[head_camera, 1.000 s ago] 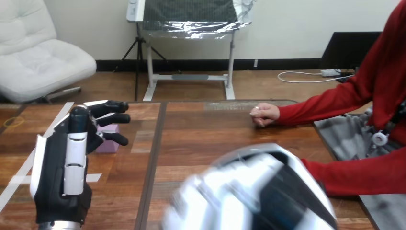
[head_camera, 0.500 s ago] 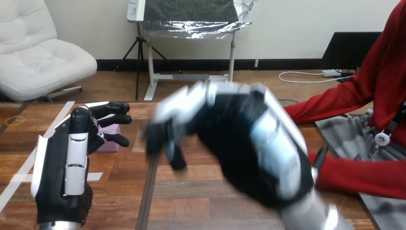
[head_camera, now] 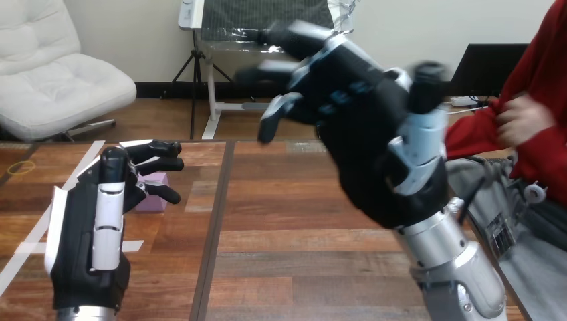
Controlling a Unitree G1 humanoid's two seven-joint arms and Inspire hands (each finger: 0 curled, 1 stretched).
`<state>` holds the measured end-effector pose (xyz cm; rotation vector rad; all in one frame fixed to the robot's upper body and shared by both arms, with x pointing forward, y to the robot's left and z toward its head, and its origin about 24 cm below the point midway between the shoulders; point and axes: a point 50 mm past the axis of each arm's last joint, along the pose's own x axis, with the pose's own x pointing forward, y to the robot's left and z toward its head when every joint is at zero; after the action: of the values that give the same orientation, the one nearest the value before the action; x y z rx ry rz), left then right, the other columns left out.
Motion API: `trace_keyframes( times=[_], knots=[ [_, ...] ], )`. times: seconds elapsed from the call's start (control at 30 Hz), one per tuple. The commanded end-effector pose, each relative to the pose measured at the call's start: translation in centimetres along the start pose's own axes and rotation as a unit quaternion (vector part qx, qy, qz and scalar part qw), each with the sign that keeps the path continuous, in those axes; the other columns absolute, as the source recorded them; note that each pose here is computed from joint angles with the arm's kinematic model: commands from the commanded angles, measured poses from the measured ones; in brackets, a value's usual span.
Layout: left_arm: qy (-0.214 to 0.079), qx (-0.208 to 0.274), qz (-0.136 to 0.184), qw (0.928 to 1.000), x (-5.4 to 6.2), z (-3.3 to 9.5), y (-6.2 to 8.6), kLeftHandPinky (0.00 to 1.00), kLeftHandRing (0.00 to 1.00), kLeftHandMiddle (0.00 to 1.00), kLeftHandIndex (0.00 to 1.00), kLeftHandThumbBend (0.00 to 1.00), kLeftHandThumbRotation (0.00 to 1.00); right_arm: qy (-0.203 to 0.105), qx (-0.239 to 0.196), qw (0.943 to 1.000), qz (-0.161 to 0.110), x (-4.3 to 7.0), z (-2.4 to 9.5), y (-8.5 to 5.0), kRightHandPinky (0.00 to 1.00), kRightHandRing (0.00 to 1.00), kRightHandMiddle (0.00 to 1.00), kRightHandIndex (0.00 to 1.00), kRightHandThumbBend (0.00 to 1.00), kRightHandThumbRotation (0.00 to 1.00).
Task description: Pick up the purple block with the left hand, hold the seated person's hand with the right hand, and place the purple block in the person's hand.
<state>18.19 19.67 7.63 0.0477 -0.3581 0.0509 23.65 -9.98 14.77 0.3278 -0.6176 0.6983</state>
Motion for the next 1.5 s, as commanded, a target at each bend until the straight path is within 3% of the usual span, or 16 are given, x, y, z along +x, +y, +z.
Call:
trace_keyframes(
  times=[0.0,0.5,0.93,1.47],
  knots=[
    [-0.035,-0.011,-0.006,0.9993,1.2,0.7,-0.6,0.41,0.63,0.66,0.56,0.46,1.00,-0.006,-0.021,0.9997,-0.003,0.8,0.0,-0.4,0.55,0.88,0.91,0.93,0.82,1.00],
    [-0.037,-0.012,-0.006,0.9992,1.2,0.6,-0.7,0.41,0.64,0.66,0.56,0.48,1.00,0.017,-0.036,0.9992,-0.007,0.3,-1.1,-1.3,0.70,0.84,0.85,0.85,0.81,1.00],
    [-0.038,-0.015,0.000,0.9992,1.3,0.5,-0.8,0.40,0.62,0.65,0.56,0.48,1.00,0.038,-0.044,0.9983,-0.004,-0.1,-1.8,-1.9,0.73,0.83,0.82,0.83,0.79,1.00],
    [-0.039,-0.013,-0.002,0.9991,1.4,0.4,-0.9,0.42,0.63,0.66,0.59,0.49,0.99,0.073,-0.064,0.9952,-0.011,-1.3,-3.0,-2.8,0.74,0.82,0.83,0.83,0.80,1.00]
  ],
)
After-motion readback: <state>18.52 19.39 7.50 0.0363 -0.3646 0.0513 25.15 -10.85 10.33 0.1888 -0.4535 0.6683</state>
